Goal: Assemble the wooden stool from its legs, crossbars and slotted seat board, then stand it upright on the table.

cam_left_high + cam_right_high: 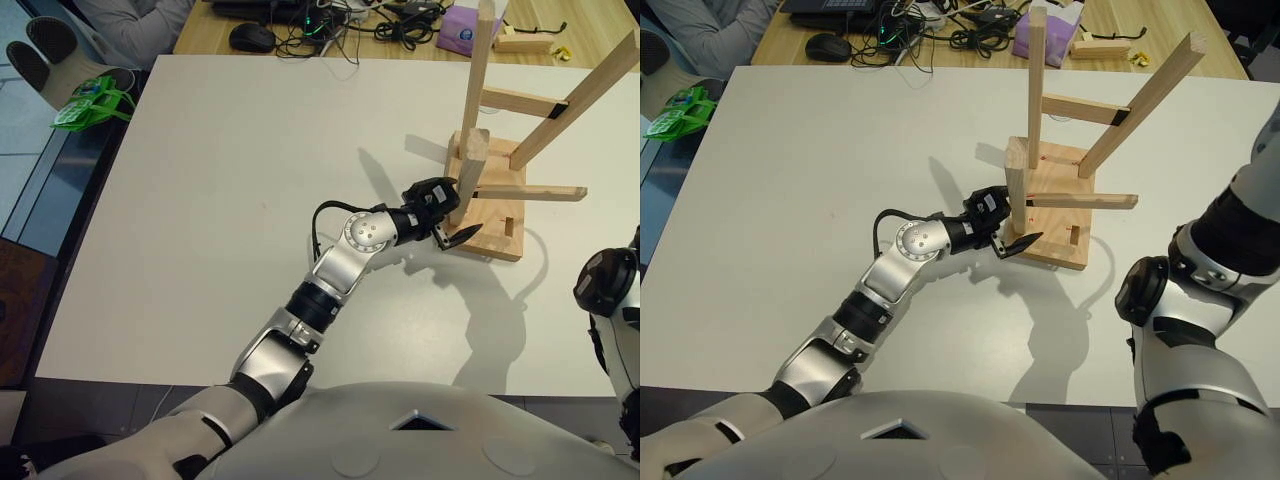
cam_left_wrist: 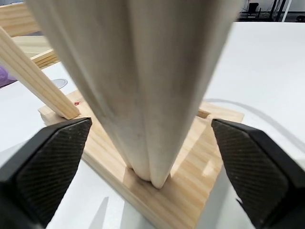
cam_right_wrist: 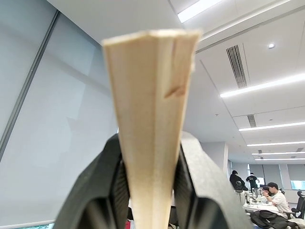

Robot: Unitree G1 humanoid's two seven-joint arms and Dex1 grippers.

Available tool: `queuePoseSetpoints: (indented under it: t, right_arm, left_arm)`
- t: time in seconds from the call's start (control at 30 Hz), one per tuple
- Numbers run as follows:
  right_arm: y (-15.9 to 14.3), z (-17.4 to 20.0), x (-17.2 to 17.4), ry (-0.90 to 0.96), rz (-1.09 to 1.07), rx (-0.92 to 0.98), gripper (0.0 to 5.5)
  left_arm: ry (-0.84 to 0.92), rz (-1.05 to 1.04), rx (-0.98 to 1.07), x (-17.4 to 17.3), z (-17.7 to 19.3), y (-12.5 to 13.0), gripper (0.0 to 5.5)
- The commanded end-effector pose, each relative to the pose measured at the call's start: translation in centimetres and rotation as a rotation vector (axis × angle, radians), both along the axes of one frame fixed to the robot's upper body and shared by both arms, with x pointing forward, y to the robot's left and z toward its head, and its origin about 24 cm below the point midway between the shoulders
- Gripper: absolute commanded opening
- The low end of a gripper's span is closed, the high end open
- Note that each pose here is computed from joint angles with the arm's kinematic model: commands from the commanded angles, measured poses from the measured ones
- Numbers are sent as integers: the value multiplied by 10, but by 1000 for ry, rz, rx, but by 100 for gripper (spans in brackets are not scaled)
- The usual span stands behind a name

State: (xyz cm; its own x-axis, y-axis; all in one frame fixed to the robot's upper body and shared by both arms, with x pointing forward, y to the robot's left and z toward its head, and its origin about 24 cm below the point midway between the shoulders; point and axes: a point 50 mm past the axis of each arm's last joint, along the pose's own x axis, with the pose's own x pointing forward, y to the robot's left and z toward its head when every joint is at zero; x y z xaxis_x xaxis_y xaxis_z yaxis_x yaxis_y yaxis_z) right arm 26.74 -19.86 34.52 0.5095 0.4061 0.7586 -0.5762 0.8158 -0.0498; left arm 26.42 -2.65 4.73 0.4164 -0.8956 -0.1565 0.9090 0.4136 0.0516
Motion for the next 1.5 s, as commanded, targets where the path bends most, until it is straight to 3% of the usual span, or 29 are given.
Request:
queuePoseSetpoints:
  t: [0.03, 0.5, 0.73, 1.1, 1.3, 1.5]
  right_arm:
    - [3, 4, -2, -18, 7, -5, 102]
    - [3, 3, -3, -22, -2, 1, 102]
    - [0, 1, -3, -14, -11, -3, 102]
    - [-2, 3, -3, -15, -21, -15, 102]
    - [-3, 2, -3, -16, -31, -16, 102]
    - [-3, 3, -2, -21, -33, -11, 102]
  left_arm:
    - [53, -41, -40, 0, -5, -9, 448]
    - [82, 32, -30, -2, -26, -3, 241]
    - [103, 100, -11, -7, -40, 25, 182]
    - [80, 315, 88, -1, -53, 75, 3]
    - [93, 331, 97, -6, -53, 89, 0]
    - [14, 338, 73, 9, -34, 80, 0]
